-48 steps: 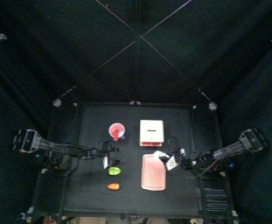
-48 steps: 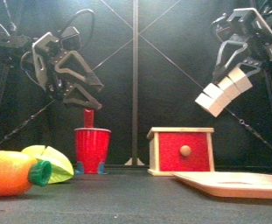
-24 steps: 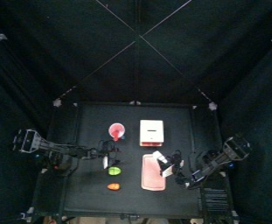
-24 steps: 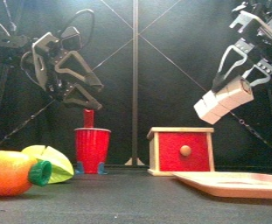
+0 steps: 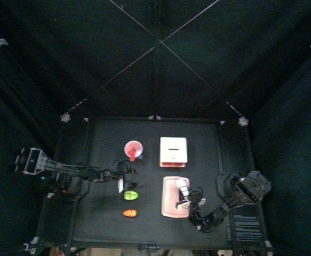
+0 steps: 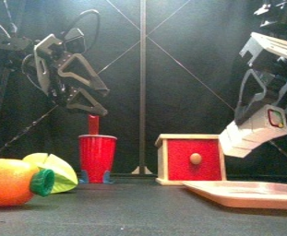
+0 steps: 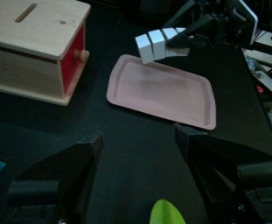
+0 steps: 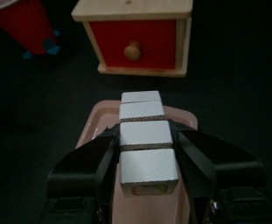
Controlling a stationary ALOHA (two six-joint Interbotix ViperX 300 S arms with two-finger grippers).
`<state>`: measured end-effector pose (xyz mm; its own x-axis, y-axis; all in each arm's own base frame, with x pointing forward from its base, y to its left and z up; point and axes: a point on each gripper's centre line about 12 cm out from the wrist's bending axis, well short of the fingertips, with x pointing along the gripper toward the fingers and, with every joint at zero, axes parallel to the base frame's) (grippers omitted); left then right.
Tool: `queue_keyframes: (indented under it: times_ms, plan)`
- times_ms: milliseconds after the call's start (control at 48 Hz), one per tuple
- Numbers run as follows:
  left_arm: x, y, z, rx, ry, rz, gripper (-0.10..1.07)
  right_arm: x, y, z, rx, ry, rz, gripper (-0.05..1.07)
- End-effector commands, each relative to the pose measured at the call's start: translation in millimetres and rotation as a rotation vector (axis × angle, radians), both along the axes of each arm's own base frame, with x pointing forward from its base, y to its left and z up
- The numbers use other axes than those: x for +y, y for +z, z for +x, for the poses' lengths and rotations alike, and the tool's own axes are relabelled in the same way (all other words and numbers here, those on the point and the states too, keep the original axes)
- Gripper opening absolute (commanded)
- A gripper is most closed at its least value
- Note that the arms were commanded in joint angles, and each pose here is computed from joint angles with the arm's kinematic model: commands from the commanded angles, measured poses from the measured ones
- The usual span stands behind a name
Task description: Place sushi roll on plate
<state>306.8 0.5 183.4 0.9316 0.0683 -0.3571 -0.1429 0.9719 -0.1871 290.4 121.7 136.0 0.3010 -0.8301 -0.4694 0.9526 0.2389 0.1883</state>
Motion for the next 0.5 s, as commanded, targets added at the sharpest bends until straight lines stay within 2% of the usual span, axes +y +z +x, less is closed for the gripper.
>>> queue_keyframes:
  times_ms: [0, 188, 479]
  plan:
    - [0.6, 5.0, 2.9, -0.021, 0.002, 0.002, 0.97, 9.3, 2.7, 8.7, -0.025, -0.034, 0.010, 0.62]
    - [1.1, 4.4, 2.9, -0.018, 0.004, 0.002, 0.97, 16.1, -1.4, 16.7, -0.025, -0.059, -0.018, 0.62]
    - [2.4, 4.5, 2.9, -0.019, 0.013, -0.005, 0.97, 22.8, -9.7, 27.5, -0.031, -0.110, 0.014, 0.62]
